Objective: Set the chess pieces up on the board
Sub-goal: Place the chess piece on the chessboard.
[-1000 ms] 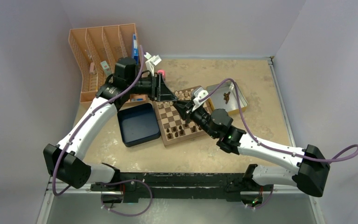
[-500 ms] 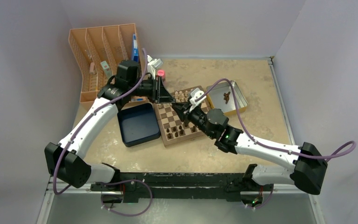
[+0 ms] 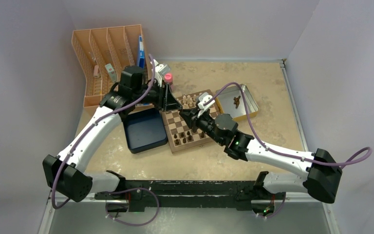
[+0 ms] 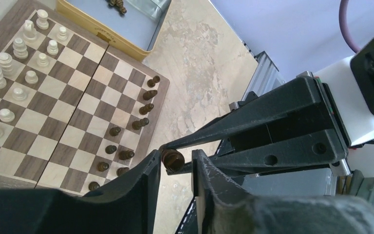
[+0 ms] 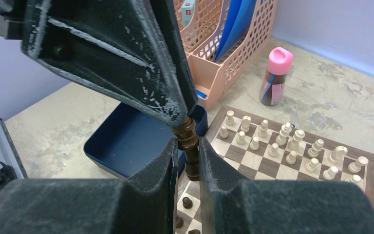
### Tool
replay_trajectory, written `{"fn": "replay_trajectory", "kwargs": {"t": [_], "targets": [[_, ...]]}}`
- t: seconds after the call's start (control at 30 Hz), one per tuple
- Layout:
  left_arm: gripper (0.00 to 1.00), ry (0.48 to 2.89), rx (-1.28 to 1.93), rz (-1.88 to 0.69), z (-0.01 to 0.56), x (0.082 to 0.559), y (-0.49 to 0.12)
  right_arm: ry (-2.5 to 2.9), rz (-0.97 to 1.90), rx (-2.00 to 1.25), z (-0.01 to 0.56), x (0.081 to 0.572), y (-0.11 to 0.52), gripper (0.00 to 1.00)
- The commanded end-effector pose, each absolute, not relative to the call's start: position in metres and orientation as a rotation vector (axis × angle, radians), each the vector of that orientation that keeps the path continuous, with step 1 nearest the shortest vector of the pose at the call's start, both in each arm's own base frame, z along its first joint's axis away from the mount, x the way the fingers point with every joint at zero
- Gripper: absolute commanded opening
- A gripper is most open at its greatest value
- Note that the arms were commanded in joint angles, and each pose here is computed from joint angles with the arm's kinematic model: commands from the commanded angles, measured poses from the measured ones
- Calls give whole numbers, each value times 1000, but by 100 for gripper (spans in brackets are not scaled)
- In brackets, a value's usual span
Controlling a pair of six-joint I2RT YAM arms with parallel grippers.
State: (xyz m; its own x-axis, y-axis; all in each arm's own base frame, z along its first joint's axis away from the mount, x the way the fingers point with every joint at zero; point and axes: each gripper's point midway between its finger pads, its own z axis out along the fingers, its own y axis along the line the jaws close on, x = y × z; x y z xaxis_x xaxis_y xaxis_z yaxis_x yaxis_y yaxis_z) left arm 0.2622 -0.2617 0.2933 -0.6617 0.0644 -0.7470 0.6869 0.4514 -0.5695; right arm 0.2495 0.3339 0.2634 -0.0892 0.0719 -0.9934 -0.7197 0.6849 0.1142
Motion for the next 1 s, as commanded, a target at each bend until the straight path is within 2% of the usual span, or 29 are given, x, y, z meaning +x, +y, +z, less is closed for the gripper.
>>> {"fn": "replay_trajectory", "kwargs": {"t": [0.0, 0.2, 0.67, 0.77, 0.97], "targets": [[32, 1887, 752, -1180, 315, 254, -259, 1461, 786, -526, 288, 244, 336, 14], [38, 1845, 797, -1160, 317, 250, -258, 1463, 806, -549, 287, 242, 342, 14], [38, 1946, 797, -1065, 285, 261, -259, 1459, 830, -551, 289, 239, 343, 14], [31, 1948, 793, -1040, 283, 262, -258, 1460, 835, -541, 290, 239, 343, 14], [2, 1930, 799, -1023, 288, 259, -256, 1470, 838, -528, 287, 239, 342, 14]]}}
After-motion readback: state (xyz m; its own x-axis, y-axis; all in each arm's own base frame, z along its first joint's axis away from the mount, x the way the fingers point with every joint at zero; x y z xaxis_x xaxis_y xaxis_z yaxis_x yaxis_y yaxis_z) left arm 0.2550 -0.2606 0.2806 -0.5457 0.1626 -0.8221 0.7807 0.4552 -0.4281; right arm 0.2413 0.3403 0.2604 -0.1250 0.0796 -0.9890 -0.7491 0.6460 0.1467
